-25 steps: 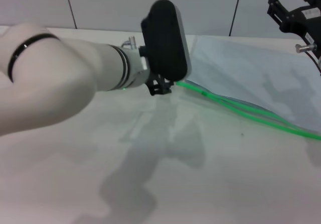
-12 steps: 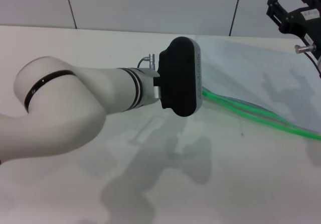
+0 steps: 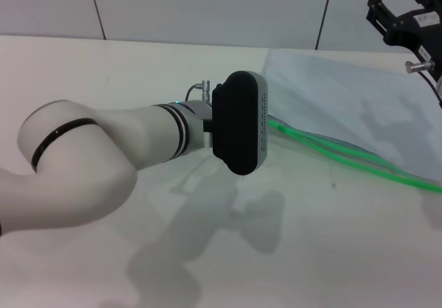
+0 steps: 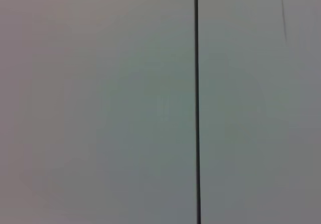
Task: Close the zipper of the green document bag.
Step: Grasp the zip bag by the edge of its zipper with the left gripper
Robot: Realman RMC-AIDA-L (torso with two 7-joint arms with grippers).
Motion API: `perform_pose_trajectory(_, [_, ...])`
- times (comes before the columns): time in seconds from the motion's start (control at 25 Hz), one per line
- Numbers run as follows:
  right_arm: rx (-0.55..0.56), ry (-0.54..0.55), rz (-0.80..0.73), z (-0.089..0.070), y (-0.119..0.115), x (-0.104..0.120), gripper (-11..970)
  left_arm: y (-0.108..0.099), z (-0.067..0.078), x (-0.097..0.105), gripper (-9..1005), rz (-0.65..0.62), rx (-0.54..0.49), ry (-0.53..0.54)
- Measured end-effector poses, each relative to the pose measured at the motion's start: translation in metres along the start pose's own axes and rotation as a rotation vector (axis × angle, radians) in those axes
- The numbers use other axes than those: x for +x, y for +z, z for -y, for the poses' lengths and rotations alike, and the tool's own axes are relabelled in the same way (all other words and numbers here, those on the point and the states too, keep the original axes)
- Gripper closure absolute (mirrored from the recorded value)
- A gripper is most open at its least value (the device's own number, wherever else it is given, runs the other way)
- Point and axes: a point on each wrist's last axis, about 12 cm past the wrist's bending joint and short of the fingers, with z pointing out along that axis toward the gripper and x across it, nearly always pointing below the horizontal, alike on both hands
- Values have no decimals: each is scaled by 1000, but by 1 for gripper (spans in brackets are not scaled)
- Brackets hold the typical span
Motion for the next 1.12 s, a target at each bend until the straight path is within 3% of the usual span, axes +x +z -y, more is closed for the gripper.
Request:
perform_pose_trajectory(0.68, [-4, 1, 5, -2, 1, -1, 167, 9, -1, 3, 283, 66, -81, 44])
perform_pose_trajectory(1.12, [-13, 0, 7, -4, 1, -2, 167, 11, 1, 6, 284, 61, -79, 39])
